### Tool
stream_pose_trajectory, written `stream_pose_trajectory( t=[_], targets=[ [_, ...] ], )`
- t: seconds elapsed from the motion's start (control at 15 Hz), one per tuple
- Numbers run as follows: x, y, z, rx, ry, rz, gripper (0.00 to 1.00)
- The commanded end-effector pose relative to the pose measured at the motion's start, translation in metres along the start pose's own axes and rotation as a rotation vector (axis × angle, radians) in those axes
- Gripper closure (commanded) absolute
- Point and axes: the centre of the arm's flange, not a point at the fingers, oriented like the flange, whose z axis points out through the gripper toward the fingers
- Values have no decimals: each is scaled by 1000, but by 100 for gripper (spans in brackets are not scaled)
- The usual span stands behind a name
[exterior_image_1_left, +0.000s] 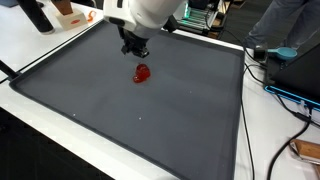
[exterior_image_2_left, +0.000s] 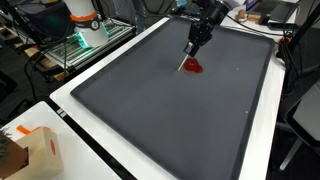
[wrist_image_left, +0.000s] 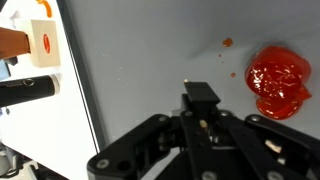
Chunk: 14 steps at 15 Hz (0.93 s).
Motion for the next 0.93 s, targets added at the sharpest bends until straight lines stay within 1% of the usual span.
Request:
stream_pose_trajectory(
  t=[0.0, 0.47, 0.67, 0.87],
  targets=[
    [9, -11, 10, -80, 8, 22, 97],
    [17, -19, 30, -145, 10, 35, 97],
    [21, -20, 35, -158, 10, 24, 97],
    [24, -21, 37, -152, 15, -4, 97]
  ],
)
